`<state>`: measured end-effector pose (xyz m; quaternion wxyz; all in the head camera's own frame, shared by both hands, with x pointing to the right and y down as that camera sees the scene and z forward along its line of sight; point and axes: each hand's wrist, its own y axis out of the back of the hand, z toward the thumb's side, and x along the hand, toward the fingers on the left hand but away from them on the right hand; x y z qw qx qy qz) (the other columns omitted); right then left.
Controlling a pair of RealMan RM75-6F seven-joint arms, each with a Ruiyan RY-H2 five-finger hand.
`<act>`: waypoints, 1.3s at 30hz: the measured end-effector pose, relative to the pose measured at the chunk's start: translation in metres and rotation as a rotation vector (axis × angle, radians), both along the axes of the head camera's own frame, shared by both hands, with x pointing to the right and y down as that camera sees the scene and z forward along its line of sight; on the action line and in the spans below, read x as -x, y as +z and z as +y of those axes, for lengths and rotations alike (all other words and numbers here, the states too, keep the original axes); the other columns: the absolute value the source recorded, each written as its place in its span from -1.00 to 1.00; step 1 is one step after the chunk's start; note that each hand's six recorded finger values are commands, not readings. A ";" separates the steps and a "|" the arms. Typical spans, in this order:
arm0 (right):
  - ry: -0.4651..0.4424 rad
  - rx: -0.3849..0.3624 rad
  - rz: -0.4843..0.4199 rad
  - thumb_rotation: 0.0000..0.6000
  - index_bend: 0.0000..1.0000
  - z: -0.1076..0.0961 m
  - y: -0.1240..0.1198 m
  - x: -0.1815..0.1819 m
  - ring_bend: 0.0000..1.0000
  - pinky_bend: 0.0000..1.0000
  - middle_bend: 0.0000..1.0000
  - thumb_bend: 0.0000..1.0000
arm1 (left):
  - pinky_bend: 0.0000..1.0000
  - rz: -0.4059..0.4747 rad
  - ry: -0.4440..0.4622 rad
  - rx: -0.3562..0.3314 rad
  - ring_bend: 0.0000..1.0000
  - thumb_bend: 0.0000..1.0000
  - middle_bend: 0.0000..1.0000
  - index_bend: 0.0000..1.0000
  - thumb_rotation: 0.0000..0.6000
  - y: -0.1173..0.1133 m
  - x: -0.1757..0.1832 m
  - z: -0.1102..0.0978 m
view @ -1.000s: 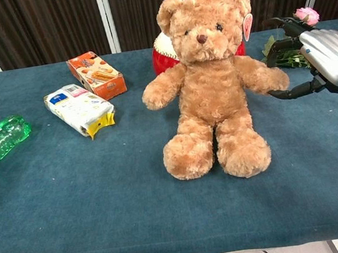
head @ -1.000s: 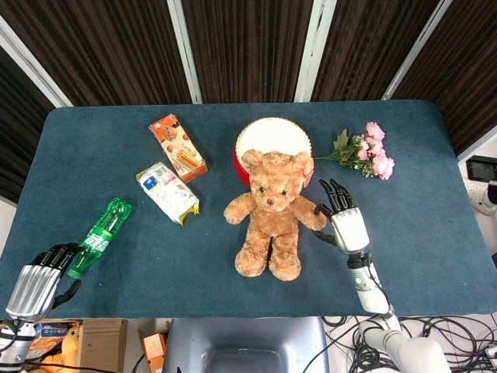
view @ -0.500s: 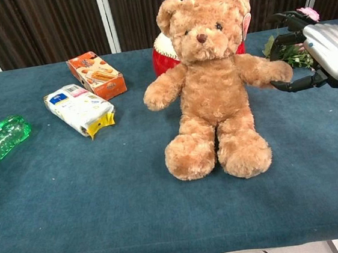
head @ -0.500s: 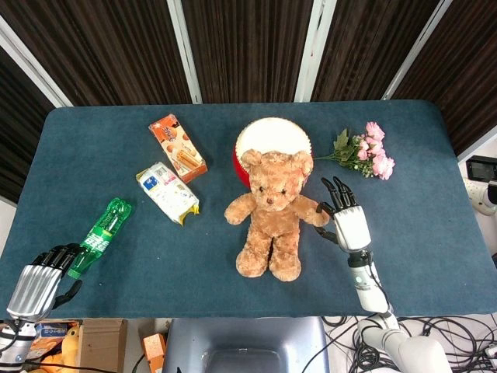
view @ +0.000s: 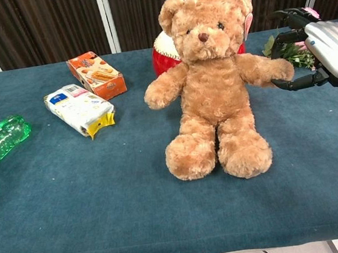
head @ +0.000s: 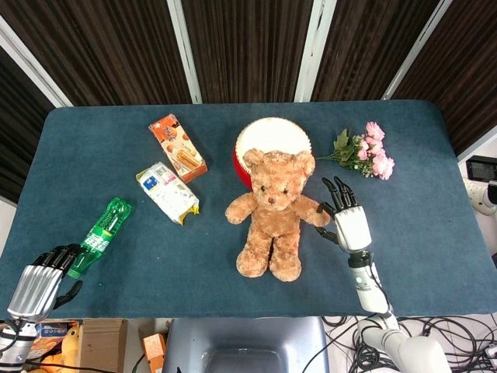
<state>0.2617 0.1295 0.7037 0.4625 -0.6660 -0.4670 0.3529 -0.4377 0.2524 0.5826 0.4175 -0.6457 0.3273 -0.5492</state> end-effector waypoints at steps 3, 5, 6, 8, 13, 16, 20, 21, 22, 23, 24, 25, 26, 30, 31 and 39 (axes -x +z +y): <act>-0.004 0.016 0.012 1.00 0.29 0.001 0.003 -0.001 -0.95 -0.64 -0.80 -0.26 | -0.20 0.000 -0.001 0.001 -0.50 -0.44 -0.50 -0.46 1.00 0.000 0.000 0.000; -0.008 0.033 0.026 1.00 0.29 0.004 0.007 -0.002 -0.95 -0.64 -0.80 -0.26 | -0.20 -0.002 -0.003 0.000 -0.50 -0.44 -0.50 -0.46 1.00 0.000 0.001 0.000; -0.012 0.040 0.033 1.00 0.29 0.005 0.009 -0.002 -0.95 -0.64 -0.80 -0.26 | -0.20 -0.003 -0.003 -0.001 -0.50 -0.44 -0.50 -0.45 1.00 0.000 0.001 0.000; -0.021 0.052 0.045 1.00 0.29 0.006 0.012 0.000 -0.95 -0.64 -0.80 -0.26 | -0.20 -0.006 -0.002 -0.002 -0.50 -0.44 -0.50 -0.46 1.00 0.000 0.001 0.000; -0.026 0.025 0.022 1.00 0.28 0.004 0.007 0.006 -0.95 -0.64 -0.80 -0.26 | -0.20 -0.005 -0.004 -0.003 -0.50 -0.44 -0.50 -0.46 1.00 0.000 0.001 0.000; -0.020 -0.002 -0.004 1.00 0.27 0.001 0.001 0.009 -0.95 -0.64 -0.80 -0.26 | -0.20 -0.002 -0.007 -0.003 -0.50 -0.44 -0.50 -0.46 1.00 -0.001 0.001 -0.001; -0.006 -0.014 -0.020 1.00 0.26 -0.003 -0.003 0.008 -0.95 -0.64 -0.80 -0.26 | -0.20 -0.001 -0.008 -0.004 -0.50 -0.44 -0.50 -0.46 1.00 -0.001 0.002 -0.001; -0.006 -0.011 -0.018 1.00 0.26 -0.003 -0.003 0.007 -0.95 -0.64 -0.80 -0.26 | -0.20 -0.001 -0.008 -0.004 -0.50 -0.44 -0.50 -0.46 1.00 -0.001 0.002 -0.001; -0.007 -0.005 -0.012 1.00 0.25 -0.002 -0.001 0.007 -0.95 -0.64 -0.80 -0.26 | -0.20 -0.001 -0.007 -0.003 -0.50 -0.44 -0.50 -0.46 1.00 -0.001 0.002 -0.001; -0.008 0.001 -0.007 1.00 0.25 -0.001 0.000 0.006 -0.95 -0.64 -0.80 -0.26 | -0.20 -0.002 -0.007 -0.001 -0.50 -0.44 -0.50 -0.46 1.00 -0.001 0.001 -0.001; -0.009 0.009 -0.001 1.00 0.25 0.000 0.002 0.005 -0.95 -0.64 -0.80 -0.26 | -0.20 -0.002 -0.006 0.000 -0.50 -0.44 -0.50 -0.46 1.00 0.000 0.001 -0.001; -0.010 0.020 0.006 1.00 0.24 0.001 0.004 0.004 -0.95 -0.64 -0.80 -0.26 | -0.20 -0.003 -0.006 0.001 -0.50 -0.44 -0.50 -0.46 1.00 0.000 0.001 0.000; -0.011 0.028 0.012 1.00 0.24 0.002 0.006 0.003 -0.95 -0.64 -0.80 -0.26 | -0.19 -0.004 -0.006 0.002 -0.50 -0.44 -0.50 -0.46 1.00 0.000 0.001 0.000; -0.021 0.068 0.025 1.00 0.10 0.007 0.013 0.001 -0.95 -0.64 -0.80 -0.26 | -0.20 -0.004 -0.007 0.001 -0.50 -0.44 -0.50 -0.46 1.00 0.000 0.001 -0.001; -0.026 0.080 0.025 1.00 0.04 0.008 0.015 0.000 -0.95 -0.64 -0.80 -0.26 | -0.20 -0.004 -0.008 0.000 -0.50 -0.44 -0.50 -0.46 1.00 0.000 0.001 -0.001; -0.068 0.139 0.030 1.00 -0.72 0.019 0.015 -0.012 -1.00 -0.64 -1.00 -0.56 | -0.20 -0.004 -0.013 -0.005 -0.50 -0.44 -0.50 -0.46 1.00 -0.001 0.003 -0.001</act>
